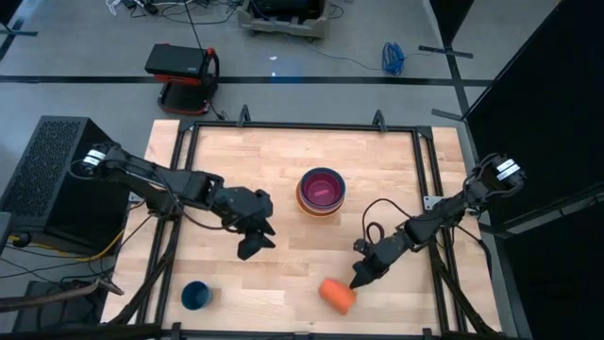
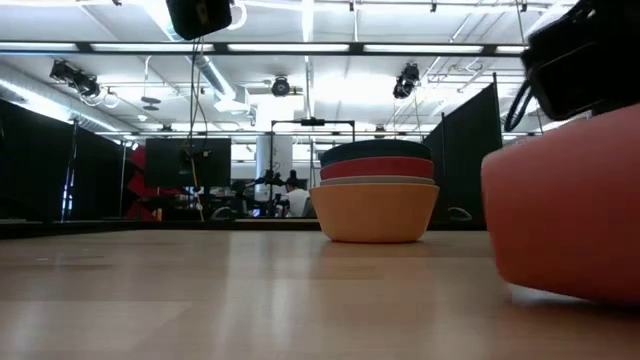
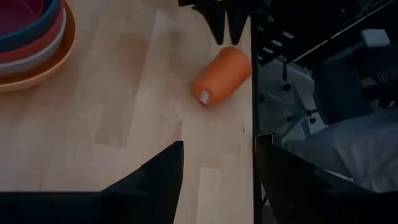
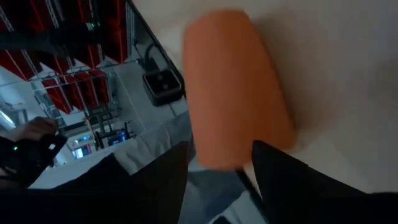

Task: Nest bowls inside each other
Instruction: Move the orange cup to the right side of the stacked bowls

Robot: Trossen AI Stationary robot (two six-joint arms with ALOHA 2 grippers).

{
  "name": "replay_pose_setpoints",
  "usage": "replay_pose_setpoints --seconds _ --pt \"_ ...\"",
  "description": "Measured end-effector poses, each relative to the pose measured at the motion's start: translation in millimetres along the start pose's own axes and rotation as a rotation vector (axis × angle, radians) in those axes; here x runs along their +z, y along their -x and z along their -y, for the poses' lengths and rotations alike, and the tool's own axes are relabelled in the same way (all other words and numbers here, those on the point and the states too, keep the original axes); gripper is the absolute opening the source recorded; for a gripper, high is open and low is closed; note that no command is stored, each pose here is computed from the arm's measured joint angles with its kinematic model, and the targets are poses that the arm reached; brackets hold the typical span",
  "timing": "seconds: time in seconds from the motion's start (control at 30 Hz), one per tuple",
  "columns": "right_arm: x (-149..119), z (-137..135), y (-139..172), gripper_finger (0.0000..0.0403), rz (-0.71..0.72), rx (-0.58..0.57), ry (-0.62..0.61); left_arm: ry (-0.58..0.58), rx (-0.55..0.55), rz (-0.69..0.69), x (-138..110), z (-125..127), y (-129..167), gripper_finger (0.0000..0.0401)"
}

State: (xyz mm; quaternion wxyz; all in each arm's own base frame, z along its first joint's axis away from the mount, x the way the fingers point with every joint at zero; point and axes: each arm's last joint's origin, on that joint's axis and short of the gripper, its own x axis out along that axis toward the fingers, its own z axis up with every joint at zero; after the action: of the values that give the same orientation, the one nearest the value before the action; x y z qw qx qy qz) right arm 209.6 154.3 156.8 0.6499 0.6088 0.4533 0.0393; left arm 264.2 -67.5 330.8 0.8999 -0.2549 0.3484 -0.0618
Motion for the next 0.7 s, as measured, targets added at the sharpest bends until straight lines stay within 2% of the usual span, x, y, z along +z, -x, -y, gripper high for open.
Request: replay_pose_setpoints --seconds 0.27,0.7 --pt "-13 1 -2 0.0182 -0.053 -0.007 -0.021 -0.011 -0.012 -0.041 -7 7 -9 0.0188" --pt "-3 -3 0 0.019 -0.026 0.027 -0.024 -0.029 -0.01 -0.041 -7 7 -9 0.0188"
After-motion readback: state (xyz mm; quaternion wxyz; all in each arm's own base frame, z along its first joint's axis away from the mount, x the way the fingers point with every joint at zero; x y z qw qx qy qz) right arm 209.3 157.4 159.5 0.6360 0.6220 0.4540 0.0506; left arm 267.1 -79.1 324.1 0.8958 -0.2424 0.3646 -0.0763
